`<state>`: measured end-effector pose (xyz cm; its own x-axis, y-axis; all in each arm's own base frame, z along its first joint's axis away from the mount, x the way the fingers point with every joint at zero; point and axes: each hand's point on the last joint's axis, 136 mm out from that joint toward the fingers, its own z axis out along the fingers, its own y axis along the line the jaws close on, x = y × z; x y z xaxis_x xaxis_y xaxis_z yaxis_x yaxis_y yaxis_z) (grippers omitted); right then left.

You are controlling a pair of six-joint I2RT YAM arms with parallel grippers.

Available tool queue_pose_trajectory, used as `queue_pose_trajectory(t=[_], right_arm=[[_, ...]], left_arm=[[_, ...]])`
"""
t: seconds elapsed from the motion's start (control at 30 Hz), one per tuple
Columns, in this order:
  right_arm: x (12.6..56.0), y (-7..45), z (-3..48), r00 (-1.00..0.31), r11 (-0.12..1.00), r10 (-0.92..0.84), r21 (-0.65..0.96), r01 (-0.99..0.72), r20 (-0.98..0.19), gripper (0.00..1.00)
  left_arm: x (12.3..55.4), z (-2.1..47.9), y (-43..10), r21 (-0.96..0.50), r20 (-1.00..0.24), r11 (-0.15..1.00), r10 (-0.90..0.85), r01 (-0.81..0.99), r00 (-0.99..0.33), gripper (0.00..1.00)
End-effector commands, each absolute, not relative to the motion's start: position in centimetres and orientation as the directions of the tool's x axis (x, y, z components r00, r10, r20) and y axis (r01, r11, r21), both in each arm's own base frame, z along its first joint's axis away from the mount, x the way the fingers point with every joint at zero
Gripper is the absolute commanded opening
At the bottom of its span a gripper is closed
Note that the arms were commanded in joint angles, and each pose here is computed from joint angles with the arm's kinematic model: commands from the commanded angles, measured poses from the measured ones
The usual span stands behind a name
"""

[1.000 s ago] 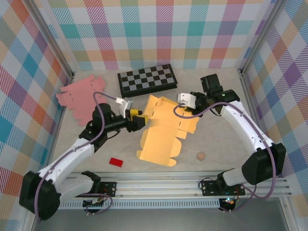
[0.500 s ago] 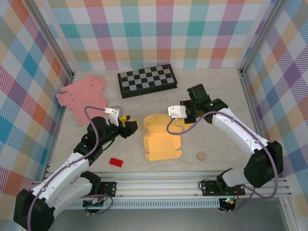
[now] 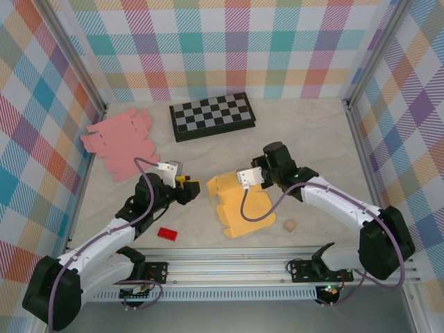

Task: Fold the paper box

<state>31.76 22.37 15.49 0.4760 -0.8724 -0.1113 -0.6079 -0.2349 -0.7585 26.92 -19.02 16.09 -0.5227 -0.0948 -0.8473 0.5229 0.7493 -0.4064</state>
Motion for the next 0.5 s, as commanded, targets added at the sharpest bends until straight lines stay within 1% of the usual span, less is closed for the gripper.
queue_pose_trajectory(t=[0.0, 0.07, 0.17, 0.3, 0.47], right_arm=[[33.6, 23.2, 18.2, 0.475, -0.165, -0.875, -0.865, -0.473, -0.093, 0.0], [33.9, 23.2, 18.3, 0.466, -0.144, -0.879, -0.872, -0.467, -0.104, 0.0], [33.9, 23.3, 17.6, 0.468, -0.154, -0.878, -0.864, -0.479, -0.103, 0.0], [34.2, 23.1, 16.2, 0.468, -0.188, -0.881, -0.865, -0.465, -0.06, 0.0], [34.6, 22.9, 15.5, 0.464, -0.185, -0.885, -0.887, -0.423, -0.037, 0.0]], left_arm=[[26.5, 16.0, -20.1, -0.418, -0.849, 0.711, -0.085, 0.565, -0.521, 0.57], [26.7, 15.3, -20.3, -0.42, -0.842, 0.71, -0.072, 0.565, -0.535, 0.56], [26.9, 13.9, -20.6, -0.427, -0.827, 0.709, -0.054, 0.562, -0.559, 0.56], [27.2, 12.6, -20.8, -0.414, -0.821, 0.715, -0.027, 0.563, -0.57, 0.55], [27.4, 11.7, -21.5, -0.41, -0.805, 0.703, 0.02, 0.58, -0.593, 0.52]])
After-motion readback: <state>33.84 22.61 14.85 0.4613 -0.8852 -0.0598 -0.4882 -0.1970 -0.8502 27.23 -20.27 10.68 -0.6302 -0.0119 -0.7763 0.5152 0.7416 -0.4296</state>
